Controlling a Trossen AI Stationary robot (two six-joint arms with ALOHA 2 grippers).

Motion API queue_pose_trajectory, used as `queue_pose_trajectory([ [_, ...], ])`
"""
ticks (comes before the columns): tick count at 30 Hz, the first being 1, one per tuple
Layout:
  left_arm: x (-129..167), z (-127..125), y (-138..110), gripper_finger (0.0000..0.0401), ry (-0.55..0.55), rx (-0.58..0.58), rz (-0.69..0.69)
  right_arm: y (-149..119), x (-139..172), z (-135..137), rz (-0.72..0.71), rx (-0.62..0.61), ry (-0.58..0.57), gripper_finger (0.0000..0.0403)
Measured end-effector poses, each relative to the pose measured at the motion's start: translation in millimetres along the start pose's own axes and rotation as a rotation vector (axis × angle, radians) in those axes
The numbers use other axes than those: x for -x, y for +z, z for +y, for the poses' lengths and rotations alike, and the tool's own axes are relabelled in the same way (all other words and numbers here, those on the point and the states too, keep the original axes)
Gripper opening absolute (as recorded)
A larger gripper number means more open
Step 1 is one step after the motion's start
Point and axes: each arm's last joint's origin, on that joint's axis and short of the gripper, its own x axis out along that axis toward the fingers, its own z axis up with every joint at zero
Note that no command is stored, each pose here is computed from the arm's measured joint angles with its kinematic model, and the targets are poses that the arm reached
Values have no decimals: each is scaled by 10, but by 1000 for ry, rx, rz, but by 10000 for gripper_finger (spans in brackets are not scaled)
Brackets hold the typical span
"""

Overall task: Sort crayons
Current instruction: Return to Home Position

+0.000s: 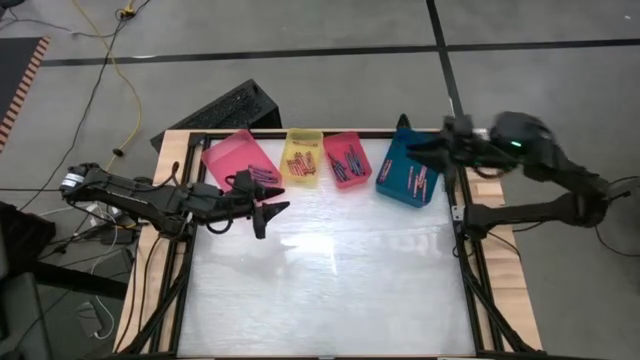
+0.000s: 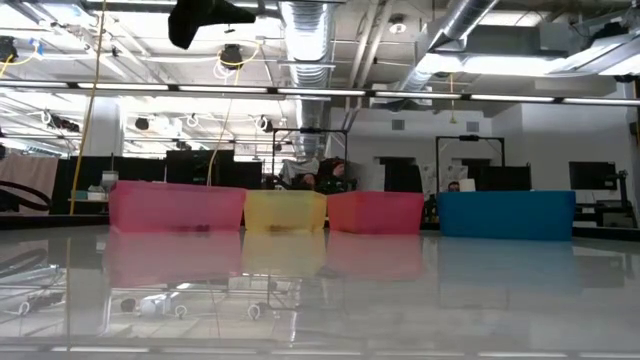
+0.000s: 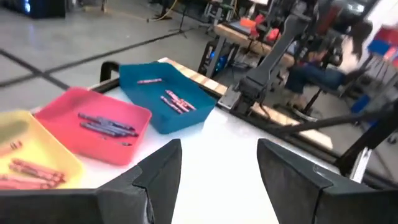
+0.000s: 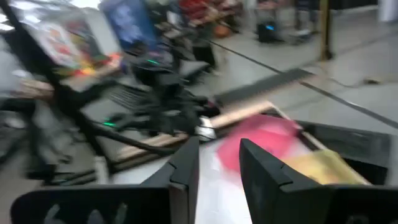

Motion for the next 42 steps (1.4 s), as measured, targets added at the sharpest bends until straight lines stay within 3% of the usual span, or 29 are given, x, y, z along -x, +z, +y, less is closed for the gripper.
queue_pose_trajectory([
  [4,-1,5,28,199,-4,106,-21,-99,97,136,-47,1,87,112],
  [7,88,-7,148,199,-94,84,-72,-239,111,193,-124,22,96,112],
  [10,315,13,355,199,-200,31,-167,-510,35,246,-101,41,90,112],
  [16,850,250,650,199,-99,4,-353,-724,161,264,-166,55,33,112],
  [21,1181,434,700,199,-68,-15,-381,-754,296,249,-195,54,29,112],
  [29,1416,664,492,199,-62,11,-389,-985,369,189,-211,52,12,112],
  [36,1406,850,41,199,-73,96,-378,-1358,337,120,-211,36,-43,112],
  [42,1350,967,-325,199,-104,145,-384,-1673,317,81,-233,32,-20,112],
])
